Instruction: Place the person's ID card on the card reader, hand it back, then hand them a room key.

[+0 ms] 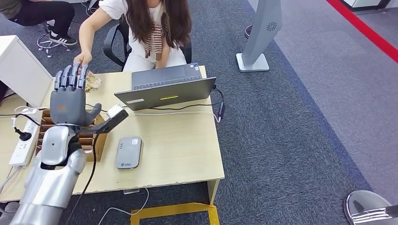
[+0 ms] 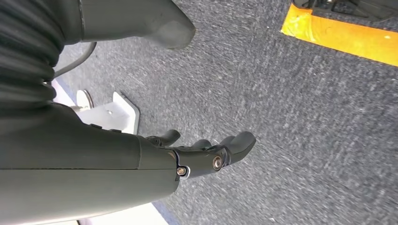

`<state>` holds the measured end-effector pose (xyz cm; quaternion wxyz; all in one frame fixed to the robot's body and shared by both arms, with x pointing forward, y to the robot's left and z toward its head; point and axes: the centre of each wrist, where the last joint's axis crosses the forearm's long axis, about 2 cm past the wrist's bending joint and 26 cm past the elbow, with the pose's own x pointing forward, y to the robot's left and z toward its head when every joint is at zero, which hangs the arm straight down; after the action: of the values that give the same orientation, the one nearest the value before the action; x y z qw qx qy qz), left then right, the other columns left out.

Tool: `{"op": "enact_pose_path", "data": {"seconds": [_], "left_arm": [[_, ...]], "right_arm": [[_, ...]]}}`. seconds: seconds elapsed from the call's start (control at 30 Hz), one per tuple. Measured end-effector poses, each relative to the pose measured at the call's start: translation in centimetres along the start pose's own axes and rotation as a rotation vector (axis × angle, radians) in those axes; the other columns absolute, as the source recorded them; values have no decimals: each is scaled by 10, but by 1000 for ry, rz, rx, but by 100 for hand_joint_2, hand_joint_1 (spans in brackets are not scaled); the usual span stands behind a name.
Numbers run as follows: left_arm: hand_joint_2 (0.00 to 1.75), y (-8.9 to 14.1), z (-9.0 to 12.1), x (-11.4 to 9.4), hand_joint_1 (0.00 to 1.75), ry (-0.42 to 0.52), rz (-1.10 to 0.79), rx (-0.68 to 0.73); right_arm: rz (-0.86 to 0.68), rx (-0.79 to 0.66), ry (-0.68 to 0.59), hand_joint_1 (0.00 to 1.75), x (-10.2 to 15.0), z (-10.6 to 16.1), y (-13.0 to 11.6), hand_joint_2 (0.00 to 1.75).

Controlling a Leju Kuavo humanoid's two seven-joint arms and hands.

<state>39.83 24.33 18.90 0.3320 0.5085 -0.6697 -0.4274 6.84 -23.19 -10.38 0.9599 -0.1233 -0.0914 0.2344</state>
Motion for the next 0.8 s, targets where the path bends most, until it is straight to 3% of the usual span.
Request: {"op": "enact_pose_path", "data": {"seconds": [0.17,0.4,0.5,0.6,0.8], "left_arm": [[175,-1,42,5,0,-40,24,46],[175,-6,97,-6,0,-121,-18,128],[175,-11,123,-20,0,-153,-111,145],[175,-15,148,-39,0,-119,-188,109],[175,-16,184,-70,0,-131,-272,18]], "right_arm": [[-13,6,9,0,-7,1,3,175],[-21,27,5,0,-11,1,5,175],[-15,41,3,0,-12,0,3,175],[-11,40,6,0,-13,-1,1,175],[-16,33,6,0,-15,-2,-1,175]]}}
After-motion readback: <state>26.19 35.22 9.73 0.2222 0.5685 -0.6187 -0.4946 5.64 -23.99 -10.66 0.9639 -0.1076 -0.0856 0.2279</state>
